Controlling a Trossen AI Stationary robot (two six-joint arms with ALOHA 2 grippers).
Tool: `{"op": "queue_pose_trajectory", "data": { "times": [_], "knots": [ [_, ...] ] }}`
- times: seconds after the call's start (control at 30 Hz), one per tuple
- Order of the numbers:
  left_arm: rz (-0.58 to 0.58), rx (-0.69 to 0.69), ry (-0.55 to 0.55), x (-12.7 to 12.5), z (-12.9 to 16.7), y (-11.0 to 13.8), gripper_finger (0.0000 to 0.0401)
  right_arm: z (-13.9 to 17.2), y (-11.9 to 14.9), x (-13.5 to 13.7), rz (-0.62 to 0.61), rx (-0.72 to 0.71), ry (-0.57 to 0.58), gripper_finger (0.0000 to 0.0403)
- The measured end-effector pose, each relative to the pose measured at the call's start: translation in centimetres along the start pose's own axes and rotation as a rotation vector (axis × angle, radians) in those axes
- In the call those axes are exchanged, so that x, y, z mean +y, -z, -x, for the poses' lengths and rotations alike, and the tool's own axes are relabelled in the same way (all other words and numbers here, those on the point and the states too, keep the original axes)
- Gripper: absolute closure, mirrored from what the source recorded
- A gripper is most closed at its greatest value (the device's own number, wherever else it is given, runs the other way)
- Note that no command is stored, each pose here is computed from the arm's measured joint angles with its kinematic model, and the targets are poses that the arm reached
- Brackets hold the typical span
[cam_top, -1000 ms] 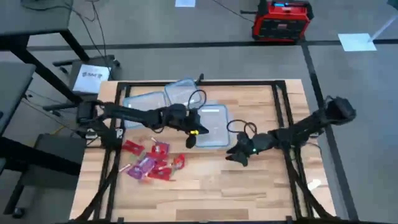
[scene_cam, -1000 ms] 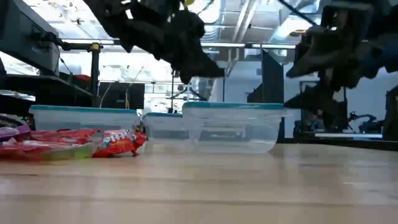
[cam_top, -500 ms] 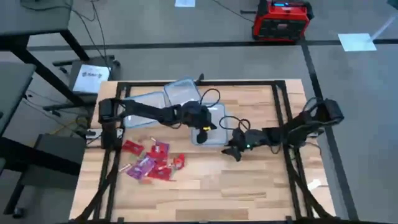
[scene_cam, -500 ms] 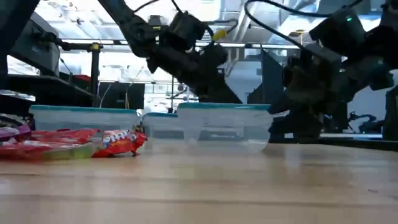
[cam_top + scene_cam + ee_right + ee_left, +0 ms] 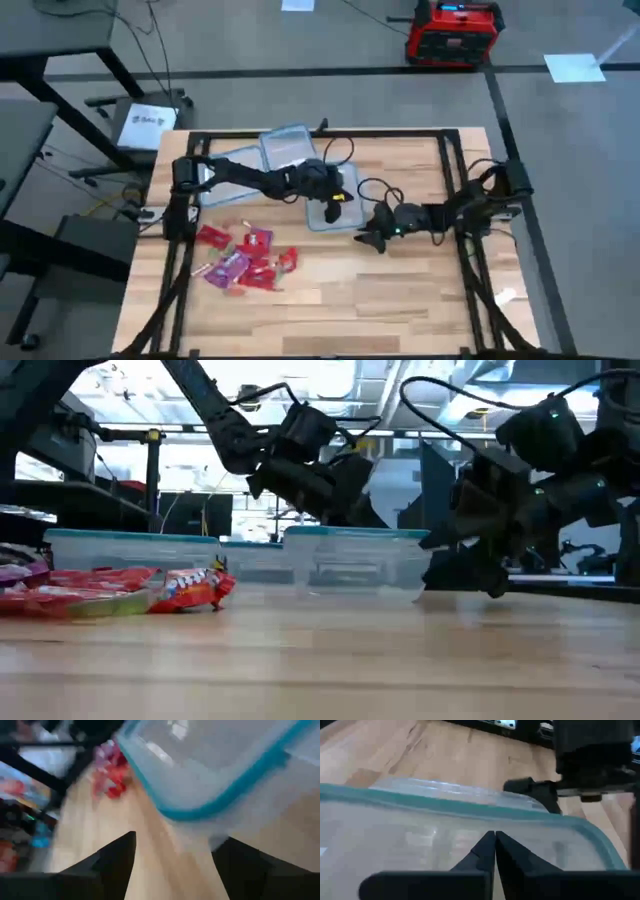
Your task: Sort candy
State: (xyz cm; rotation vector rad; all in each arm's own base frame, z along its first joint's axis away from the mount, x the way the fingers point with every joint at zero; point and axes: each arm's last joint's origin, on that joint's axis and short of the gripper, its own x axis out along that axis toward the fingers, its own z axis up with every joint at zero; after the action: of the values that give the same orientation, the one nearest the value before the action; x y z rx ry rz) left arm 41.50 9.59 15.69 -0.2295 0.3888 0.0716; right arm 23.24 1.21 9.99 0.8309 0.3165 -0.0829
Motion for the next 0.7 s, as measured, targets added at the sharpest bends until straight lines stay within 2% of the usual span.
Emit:
{"op": "queue_pose_trajectory", "data": {
  "times": [0.13,0.3,0.4,0.6,0.7],
  "knots": [
    [0.006,0.0,-0.008,0.0,0.0,0.0,0.0401,-0.5,0.0,0.2,-0.104,-0.033,-0.023,0.0161],
    [0.014,0.005,-0.009,-0.1,0.0,0.1,0.0401,-2.0,0.0,0.2,-0.147,-0.036,-0.011,0.0161],
    [0.026,0.008,-0.009,-0.1,0.0,0.1,0.0401,-3.0,-0.2,0.4,-0.118,-0.05,-0.005,0.0161],
    [0.035,0.047,-0.043,0.1,-0.1,0.6,0.0401,-3.3,-0.4,0.1,-0.008,-0.165,0.113,0.0161],
    [0.034,0.062,-0.046,-0.2,0.0,0.8,0.0401,-3.3,-0.5,0.3,0.066,-0.179,0.114,0.0161]
  ]
}}
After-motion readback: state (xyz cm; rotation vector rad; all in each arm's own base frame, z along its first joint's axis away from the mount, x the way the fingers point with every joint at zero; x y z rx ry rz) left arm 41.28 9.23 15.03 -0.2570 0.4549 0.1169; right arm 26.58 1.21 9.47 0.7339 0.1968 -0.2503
